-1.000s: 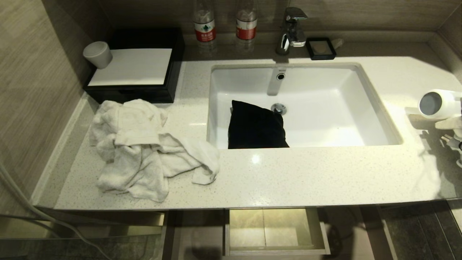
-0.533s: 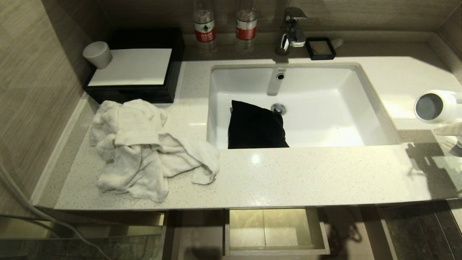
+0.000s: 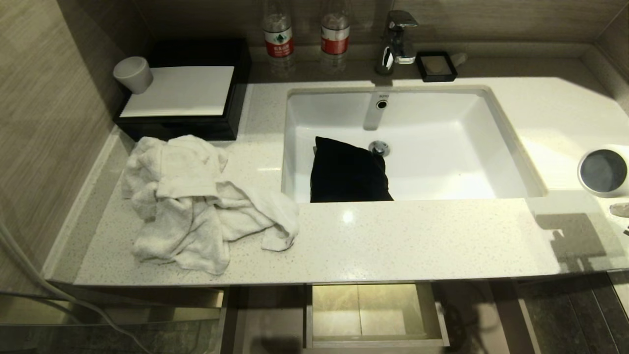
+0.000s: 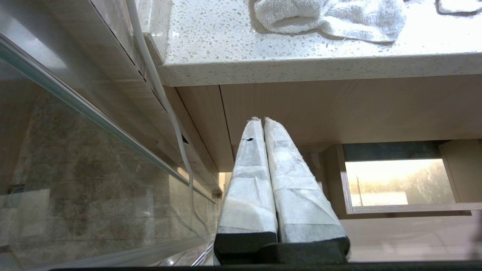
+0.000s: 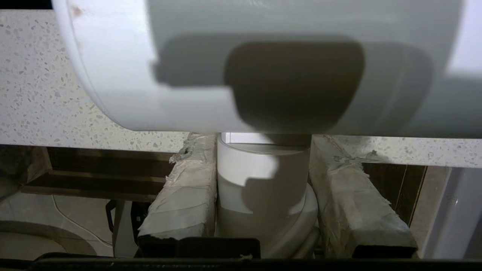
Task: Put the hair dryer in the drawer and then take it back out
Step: Put it into the drawer
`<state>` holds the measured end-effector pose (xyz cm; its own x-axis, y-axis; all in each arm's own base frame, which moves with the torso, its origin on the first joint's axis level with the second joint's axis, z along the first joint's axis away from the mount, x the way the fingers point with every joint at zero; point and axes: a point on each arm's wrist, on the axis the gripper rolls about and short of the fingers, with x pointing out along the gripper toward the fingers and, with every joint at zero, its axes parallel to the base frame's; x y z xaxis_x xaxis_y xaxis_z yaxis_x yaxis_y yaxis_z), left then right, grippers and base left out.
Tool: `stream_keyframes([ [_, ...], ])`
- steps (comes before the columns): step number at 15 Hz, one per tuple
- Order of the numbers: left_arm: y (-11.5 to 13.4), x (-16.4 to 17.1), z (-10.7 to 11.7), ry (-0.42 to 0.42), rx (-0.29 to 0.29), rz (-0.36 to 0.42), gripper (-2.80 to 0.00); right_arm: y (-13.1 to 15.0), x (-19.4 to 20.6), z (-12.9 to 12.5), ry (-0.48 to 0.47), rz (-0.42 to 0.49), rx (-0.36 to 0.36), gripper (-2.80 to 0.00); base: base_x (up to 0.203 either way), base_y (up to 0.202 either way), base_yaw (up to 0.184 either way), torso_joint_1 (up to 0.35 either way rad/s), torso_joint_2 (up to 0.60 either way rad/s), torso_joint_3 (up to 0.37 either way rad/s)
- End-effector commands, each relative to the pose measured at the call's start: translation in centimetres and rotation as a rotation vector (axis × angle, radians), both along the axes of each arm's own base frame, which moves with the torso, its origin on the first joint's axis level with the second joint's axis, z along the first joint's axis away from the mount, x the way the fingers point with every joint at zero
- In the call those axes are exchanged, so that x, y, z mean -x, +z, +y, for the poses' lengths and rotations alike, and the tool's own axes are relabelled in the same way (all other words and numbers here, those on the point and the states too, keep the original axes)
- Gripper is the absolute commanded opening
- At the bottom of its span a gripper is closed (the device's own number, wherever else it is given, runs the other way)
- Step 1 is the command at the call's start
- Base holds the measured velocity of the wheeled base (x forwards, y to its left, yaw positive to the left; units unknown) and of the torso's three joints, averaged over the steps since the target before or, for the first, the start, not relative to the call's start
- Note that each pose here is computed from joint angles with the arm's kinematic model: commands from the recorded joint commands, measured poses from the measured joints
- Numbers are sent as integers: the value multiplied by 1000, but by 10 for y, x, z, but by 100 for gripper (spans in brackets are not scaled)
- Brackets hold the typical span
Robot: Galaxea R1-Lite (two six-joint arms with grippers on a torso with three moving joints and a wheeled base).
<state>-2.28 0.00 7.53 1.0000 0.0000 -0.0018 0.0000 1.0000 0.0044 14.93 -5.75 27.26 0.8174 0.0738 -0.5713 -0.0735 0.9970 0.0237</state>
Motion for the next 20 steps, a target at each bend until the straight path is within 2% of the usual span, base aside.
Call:
stream_keyframes([
  [1,0,0,0,0,0,1,-280,0,23,10,5,-36,17,-280,0,0,0,0,0,0],
  [7,0,0,0,0,0,0,-280,-14,45,21,25,-33,49,-280,0,0,0,0,0,0],
  [16,0,0,0,0,0,1,-280,-17,60,27,10,-45,64,-280,0,0,0,0,4,4],
  [20,0,0,0,0,0,1,-280,-18,62,28,12,-50,66,-280,0,0,0,-119,330,202],
])
